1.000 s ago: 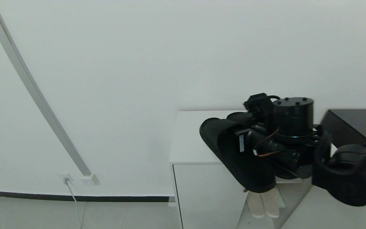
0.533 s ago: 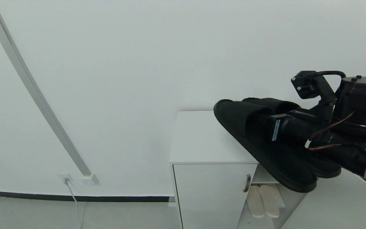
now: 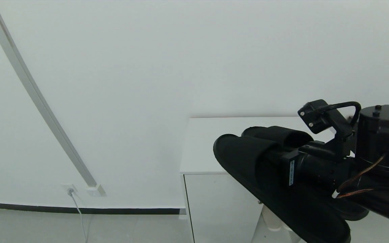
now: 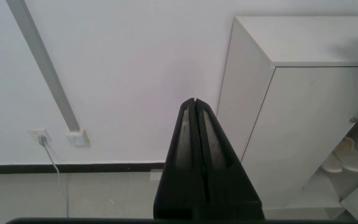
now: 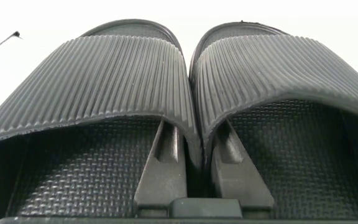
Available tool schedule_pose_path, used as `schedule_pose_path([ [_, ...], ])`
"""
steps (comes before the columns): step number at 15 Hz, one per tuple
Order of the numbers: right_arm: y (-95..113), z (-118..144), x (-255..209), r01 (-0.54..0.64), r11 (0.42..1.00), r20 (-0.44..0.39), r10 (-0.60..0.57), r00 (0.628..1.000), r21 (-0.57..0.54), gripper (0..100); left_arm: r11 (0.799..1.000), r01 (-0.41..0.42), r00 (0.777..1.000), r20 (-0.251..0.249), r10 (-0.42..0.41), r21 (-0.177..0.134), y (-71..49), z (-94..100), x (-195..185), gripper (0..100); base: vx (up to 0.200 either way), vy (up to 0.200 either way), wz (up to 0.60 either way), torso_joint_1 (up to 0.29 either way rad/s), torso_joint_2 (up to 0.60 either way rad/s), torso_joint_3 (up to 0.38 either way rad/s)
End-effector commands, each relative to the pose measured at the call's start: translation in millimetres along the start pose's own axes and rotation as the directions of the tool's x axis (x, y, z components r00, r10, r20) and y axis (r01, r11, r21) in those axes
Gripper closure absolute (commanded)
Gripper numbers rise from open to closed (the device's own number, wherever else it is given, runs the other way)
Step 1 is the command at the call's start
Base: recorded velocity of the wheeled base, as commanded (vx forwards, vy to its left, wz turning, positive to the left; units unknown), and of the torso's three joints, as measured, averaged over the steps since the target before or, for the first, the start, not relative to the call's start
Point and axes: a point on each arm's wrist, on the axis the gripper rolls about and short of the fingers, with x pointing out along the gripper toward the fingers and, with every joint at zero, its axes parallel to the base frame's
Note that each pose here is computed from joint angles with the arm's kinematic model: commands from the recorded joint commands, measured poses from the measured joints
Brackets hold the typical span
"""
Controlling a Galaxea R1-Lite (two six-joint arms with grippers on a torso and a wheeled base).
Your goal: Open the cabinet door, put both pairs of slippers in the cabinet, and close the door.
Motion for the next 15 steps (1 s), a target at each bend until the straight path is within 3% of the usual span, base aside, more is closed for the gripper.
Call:
schedule_pose_path([
  [1, 1.7, -5.3, 2.2, -0.004, 1.000, -0.021, 0.004, 1.000, -0.006, 100, 1.000, 0.001, 1.000, -0.001, -0.001, -0.001, 0.0, 0.0, 0.1, 100, 0.000, 0.000, 0.00, 0.000, 0.00, 0.000],
  [10, 6.0, -12.6, 0.5, -0.023, 1.000, -0.045, 0.022, 0.999, -0.019, 100, 1.000, 0.001, 1.000, -0.001, -0.001, -0.004, 0.0, 0.0, 0.1, 100, -0.200, 0.000, 0.00, 0.002, 0.00, 0.000],
  [15, 5.7, -18.3, -0.9, -0.024, 0.999, -0.060, 0.023, 0.998, -0.023, 100, 1.000, 0.001, 1.000, -0.001, -0.001, 0.001, 0.0, 0.0, 0.1, 100, 0.000, 0.000, 0.00, 0.000, 0.00, 0.000],
])
